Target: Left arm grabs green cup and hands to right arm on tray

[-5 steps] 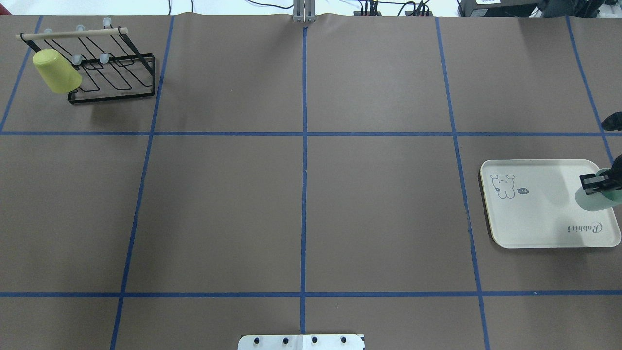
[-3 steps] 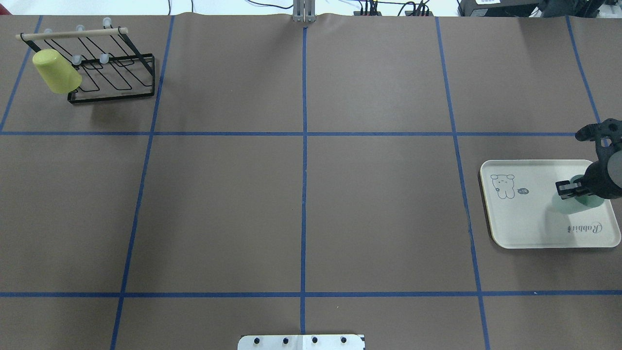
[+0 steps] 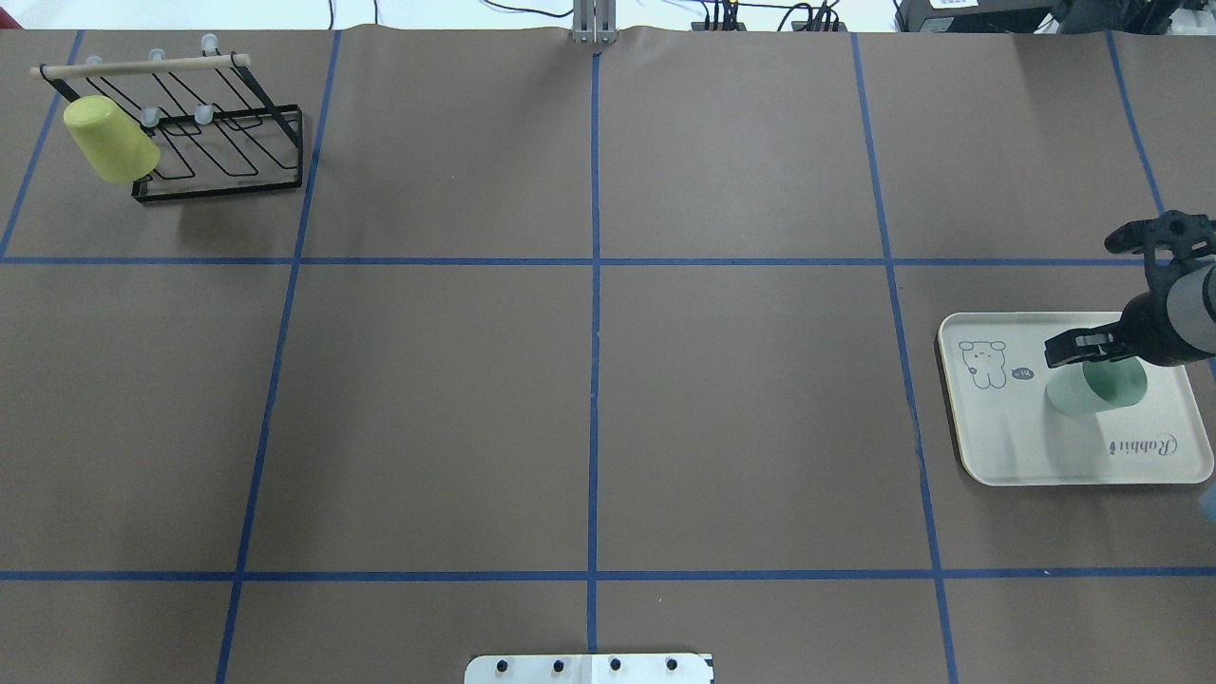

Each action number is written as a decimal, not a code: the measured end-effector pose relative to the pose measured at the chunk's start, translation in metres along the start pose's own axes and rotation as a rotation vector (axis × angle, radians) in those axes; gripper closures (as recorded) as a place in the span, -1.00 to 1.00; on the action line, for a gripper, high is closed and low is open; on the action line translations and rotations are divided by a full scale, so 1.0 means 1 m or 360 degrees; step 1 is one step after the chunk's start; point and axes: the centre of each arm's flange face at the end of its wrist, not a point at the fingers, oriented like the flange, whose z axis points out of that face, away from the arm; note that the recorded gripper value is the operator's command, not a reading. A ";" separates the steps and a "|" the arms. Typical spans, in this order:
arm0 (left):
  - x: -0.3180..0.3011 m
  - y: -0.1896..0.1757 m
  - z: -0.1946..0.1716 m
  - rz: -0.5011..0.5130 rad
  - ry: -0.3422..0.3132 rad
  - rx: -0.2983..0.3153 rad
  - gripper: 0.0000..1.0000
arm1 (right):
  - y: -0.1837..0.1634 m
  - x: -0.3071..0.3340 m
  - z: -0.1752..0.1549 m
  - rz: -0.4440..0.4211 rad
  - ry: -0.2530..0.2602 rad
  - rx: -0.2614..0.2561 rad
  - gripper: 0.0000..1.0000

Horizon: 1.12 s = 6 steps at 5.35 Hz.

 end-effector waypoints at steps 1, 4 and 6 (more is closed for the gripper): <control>0.000 0.001 -0.001 -0.0005 -0.0003 0.0006 -1.00 | -0.013 0.020 -0.031 -0.0004 -0.0005 -0.0024 -1.00; -0.051 0.031 0.008 -0.0192 -0.0019 -0.0016 -1.00 | -0.033 0.138 -0.111 -0.0201 0.0021 -0.0103 -1.00; -0.054 0.062 0.021 -0.0297 0.0104 -0.0036 -1.00 | -0.011 0.230 -0.128 -0.0283 -0.0044 -0.0182 -1.00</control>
